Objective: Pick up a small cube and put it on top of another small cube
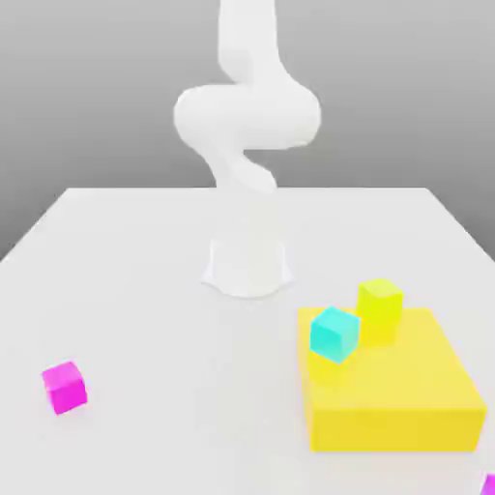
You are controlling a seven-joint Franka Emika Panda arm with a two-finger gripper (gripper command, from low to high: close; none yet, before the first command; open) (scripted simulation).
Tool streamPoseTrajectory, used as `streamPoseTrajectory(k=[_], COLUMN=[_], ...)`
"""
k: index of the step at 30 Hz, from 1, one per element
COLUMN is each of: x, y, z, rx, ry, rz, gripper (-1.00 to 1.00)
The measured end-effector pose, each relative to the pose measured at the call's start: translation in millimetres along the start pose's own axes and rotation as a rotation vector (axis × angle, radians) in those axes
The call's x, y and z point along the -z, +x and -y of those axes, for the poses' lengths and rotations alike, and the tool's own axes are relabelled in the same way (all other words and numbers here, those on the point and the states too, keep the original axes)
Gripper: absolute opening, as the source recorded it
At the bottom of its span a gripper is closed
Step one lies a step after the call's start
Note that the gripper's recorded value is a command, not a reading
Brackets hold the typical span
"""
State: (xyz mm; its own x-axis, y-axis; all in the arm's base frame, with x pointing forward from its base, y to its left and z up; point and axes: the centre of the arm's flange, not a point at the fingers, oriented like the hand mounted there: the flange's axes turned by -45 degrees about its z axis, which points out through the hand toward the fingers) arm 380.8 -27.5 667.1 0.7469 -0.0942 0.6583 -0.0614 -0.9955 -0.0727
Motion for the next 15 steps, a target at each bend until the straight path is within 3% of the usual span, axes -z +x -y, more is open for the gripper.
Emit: streamPoseTrajectory(k=[8, 15], x=[-162, -264], y=[-50, -146], z=[-97, -178], rx=[-0.278, -0.521], ry=[-0.028, -0.128], rz=[0.236, 0.418], gripper=[0.0, 0.0])
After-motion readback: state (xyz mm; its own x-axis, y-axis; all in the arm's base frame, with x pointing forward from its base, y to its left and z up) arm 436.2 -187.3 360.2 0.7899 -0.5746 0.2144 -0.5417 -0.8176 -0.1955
